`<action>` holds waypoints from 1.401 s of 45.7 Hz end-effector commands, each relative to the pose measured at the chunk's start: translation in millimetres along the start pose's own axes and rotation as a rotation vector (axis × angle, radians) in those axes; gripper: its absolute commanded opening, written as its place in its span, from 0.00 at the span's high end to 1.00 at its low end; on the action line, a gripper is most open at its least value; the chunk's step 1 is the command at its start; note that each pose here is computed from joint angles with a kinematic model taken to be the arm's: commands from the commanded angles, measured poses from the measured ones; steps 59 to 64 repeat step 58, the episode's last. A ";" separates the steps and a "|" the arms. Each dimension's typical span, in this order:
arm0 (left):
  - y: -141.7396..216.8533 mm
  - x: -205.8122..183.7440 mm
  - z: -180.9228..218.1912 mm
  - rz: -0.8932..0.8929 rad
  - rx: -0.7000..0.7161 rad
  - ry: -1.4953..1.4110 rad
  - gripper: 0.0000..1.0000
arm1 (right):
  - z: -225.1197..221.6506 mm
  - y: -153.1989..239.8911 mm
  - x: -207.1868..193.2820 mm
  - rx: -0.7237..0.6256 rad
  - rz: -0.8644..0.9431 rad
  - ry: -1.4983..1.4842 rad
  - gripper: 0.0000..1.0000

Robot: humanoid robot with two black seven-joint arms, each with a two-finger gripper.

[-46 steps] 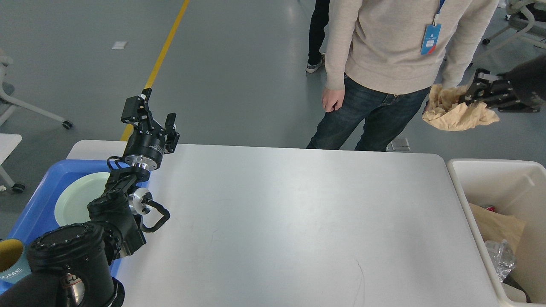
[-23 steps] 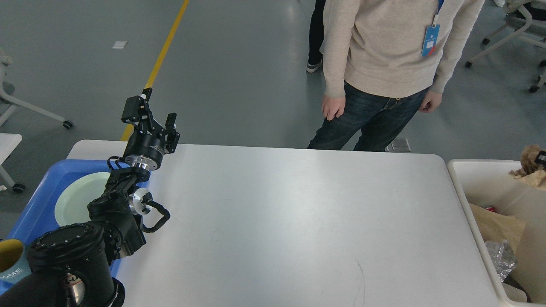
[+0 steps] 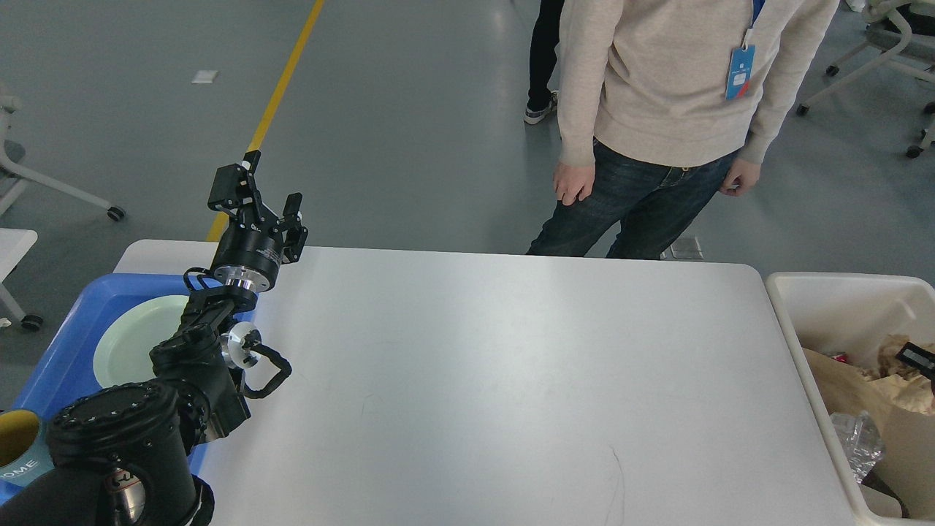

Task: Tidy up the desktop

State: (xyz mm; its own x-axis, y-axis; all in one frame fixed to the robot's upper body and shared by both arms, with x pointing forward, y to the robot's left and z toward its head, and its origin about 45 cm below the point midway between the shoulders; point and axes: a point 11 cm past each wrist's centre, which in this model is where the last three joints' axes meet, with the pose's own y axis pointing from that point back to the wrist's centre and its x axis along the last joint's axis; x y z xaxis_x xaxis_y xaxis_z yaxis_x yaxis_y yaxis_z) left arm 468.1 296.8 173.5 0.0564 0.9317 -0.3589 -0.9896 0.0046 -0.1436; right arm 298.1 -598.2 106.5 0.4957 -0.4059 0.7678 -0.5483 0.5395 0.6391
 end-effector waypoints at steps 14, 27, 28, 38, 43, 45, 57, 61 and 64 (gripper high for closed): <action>0.0 0.0 0.0 0.000 0.000 0.000 0.03 | -24.5 0.3 15.6 0.077 0.040 -0.378 0.00; 0.0 0.7 0.5 0.001 -0.001 -0.001 0.03 | -103.2 9.6 21.9 0.313 -0.024 -0.831 0.00; 0.0 0.0 0.0 0.000 0.000 0.000 0.03 | -110.6 11.7 23.5 0.349 -0.024 -0.860 0.00; 0.0 0.1 0.1 0.001 -0.001 0.001 0.03 | -185.0 43.8 41.3 0.750 0.016 -1.101 0.00; 0.0 0.0 0.0 0.000 0.000 0.000 0.03 | -218.1 60.6 31.7 0.876 -0.016 -1.142 0.00; 0.0 0.1 0.1 0.001 -0.001 0.001 0.03 | -227.9 65.0 28.4 0.896 -0.037 -1.155 0.00; 0.0 0.0 0.0 0.000 0.000 0.000 0.03 | -282.4 88.0 13.3 0.978 -0.123 -1.311 0.00; 0.0 0.0 0.0 0.000 0.000 0.000 0.03 | -284.6 89.4 14.4 0.984 -0.124 -1.322 0.00; 0.0 0.0 0.0 0.000 0.000 0.000 0.03 | -284.6 89.4 14.4 0.984 -0.124 -1.322 0.00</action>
